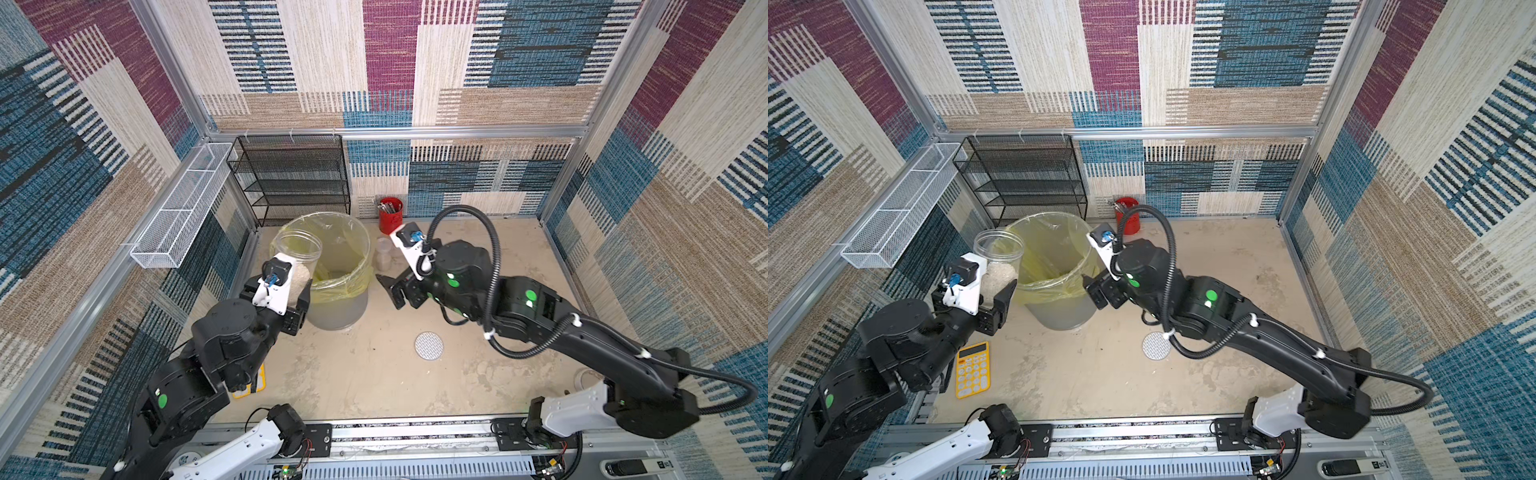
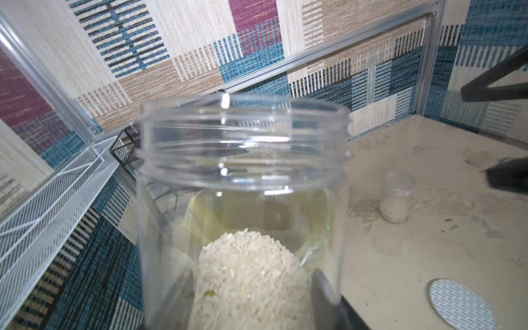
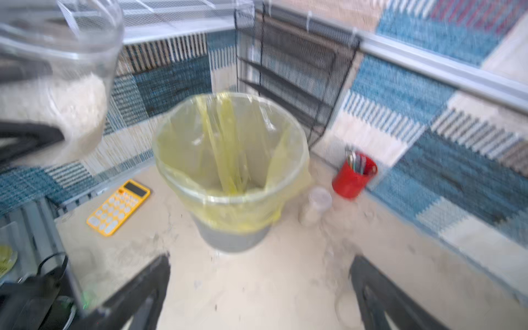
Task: Empty moldy rice from jars
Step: Pour the moldy rice from the jar into the trash bin.
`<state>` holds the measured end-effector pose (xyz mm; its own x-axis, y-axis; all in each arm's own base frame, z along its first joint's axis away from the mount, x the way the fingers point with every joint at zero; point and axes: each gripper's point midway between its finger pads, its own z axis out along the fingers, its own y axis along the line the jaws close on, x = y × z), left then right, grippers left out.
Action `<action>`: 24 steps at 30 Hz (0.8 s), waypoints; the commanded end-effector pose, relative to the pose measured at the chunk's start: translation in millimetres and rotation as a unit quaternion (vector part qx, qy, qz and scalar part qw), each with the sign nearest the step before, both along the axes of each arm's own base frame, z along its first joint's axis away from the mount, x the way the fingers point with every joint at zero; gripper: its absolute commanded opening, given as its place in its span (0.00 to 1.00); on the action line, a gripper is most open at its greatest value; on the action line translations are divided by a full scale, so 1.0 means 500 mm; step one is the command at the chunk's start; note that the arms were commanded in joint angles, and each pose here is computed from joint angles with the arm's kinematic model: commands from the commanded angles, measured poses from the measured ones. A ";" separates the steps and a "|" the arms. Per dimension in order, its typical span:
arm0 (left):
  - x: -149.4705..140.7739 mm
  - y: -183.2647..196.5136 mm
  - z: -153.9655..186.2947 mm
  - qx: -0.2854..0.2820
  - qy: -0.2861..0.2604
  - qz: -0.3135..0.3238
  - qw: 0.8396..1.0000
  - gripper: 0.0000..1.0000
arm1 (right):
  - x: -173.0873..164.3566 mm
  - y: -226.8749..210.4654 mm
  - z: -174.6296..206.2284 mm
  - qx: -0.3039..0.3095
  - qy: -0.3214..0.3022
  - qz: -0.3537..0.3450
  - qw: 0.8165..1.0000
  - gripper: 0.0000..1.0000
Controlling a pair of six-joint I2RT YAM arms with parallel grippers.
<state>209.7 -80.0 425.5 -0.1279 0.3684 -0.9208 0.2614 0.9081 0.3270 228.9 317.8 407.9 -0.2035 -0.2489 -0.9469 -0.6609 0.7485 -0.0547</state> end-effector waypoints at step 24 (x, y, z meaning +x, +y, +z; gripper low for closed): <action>0.205 0.031 -0.056 0.194 0.091 0.023 0.977 0.26 | -0.109 -0.250 -0.121 0.152 0.082 -0.068 0.983 0.99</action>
